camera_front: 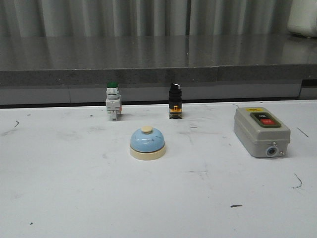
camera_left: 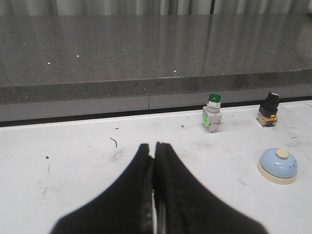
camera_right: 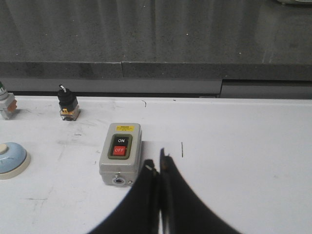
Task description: Place and press bell with both arms
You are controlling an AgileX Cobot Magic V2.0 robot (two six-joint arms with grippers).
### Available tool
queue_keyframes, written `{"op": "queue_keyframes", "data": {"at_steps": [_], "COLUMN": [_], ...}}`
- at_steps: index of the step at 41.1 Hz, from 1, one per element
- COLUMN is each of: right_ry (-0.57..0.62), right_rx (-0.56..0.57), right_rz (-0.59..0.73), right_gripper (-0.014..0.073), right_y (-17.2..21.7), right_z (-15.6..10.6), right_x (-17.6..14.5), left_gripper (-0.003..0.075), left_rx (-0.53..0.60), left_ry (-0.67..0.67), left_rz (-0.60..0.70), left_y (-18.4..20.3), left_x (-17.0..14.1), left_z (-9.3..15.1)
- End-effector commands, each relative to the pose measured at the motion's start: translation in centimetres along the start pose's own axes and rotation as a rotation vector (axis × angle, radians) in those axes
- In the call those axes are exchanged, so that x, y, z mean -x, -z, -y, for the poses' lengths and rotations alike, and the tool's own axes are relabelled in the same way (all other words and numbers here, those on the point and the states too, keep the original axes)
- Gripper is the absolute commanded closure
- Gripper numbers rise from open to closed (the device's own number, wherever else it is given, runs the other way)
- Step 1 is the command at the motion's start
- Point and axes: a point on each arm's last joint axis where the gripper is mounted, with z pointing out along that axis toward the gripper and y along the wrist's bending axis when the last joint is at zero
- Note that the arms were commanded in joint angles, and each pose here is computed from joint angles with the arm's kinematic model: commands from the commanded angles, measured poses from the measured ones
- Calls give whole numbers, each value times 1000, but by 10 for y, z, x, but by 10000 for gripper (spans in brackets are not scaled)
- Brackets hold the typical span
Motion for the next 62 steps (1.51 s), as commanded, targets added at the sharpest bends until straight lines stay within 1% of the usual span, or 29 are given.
{"op": "queue_keyframes", "data": {"at_steps": [1, 21, 24, 30, 33, 36, 42, 46, 52, 62], "right_ry": [12, 12, 12, 12, 12, 12, 12, 12, 12, 12], "right_rx": [-10, -10, -10, -10, -10, -10, -10, -9, -9, -9], "right_rz": [91, 91, 91, 91, 91, 91, 89, 88, 89, 89], "right_gripper": [666, 666, 666, 666, 666, 666, 666, 666, 666, 666], "right_y": [2, 2, 2, 2, 2, 2, 2, 2, 2, 2], "right_z": [0, 0, 0, 0, 0, 0, 0, 0, 0, 0], "right_x": [14, 14, 14, 14, 14, 14, 14, 14, 14, 14], "left_gripper": [740, 740, 740, 740, 740, 740, 740, 740, 740, 740], "left_rx": [13, 13, 26, 55, 62, 65, 86, 110, 133, 133], "left_ry": [21, 21, 17, 55, 43, 36, 28, 29, 31, 31], "left_rz": [104, 101, 136, 241, 279, 280, 211, 226, 217, 219], "left_y": [2, 1, 2, 7, 9, 8, -3, -7, -8, -8], "left_x": [15, 14, 12, -4, -16, -32, -58, -69, -72, -72], "left_z": [-1, -1, -2, -6, -6, -7, -10, -12, -13, -13]}}
